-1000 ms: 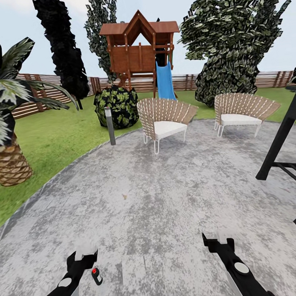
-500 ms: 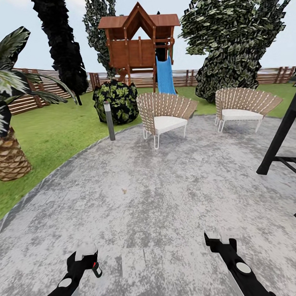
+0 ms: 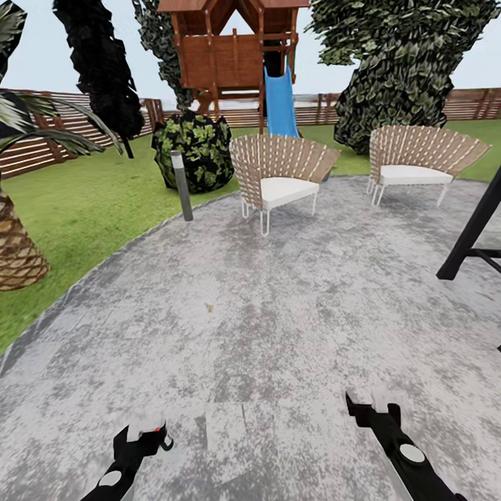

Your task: Pick up the pesticide atomizer in the garden and spray insectifuge to fully cover both potted plants in the garden.

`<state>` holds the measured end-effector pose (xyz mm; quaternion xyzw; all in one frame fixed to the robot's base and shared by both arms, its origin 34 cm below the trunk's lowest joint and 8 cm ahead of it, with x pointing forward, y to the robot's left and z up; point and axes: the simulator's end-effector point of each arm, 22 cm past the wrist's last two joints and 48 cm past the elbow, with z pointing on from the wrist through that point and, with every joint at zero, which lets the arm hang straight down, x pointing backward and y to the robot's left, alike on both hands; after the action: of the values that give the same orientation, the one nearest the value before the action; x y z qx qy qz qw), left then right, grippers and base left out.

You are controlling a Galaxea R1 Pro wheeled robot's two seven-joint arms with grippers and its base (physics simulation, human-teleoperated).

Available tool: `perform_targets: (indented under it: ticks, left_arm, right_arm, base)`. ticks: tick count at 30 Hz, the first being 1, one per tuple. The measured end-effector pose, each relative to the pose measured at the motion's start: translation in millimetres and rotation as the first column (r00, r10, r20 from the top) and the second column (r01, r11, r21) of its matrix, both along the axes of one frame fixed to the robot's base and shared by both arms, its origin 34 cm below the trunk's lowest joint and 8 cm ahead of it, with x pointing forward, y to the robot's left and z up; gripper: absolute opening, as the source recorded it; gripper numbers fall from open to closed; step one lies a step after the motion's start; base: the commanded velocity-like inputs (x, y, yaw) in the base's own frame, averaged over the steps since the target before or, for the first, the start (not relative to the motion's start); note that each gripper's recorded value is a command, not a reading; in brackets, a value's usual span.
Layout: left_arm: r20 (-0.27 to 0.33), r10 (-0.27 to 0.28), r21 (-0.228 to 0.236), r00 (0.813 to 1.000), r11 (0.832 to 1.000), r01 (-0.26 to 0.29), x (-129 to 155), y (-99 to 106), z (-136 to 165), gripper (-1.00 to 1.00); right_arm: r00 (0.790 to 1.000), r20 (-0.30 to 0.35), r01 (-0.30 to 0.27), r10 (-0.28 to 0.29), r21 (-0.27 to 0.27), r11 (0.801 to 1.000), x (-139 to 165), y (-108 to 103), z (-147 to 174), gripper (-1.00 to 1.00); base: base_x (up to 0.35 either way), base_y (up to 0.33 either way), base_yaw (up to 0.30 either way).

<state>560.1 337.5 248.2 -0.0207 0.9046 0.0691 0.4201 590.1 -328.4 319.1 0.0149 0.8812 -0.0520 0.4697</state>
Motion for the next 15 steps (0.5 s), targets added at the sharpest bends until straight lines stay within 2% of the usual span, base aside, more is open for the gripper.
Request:
perform_targets:
  ticks: [15]
  left_arm:
    - [-0.084, -0.001, 0.003, 0.996, 1.0, 0.001, -28.5, 1.5, -42.3, 1.0]
  right_arm:
    - [0.996, -0.085, 0.0, 0.0, 0.0, 1.0, -18.1, 0.0, -44.1, 1.0]
  base:
    - [0.0, 0.0, 0.0]
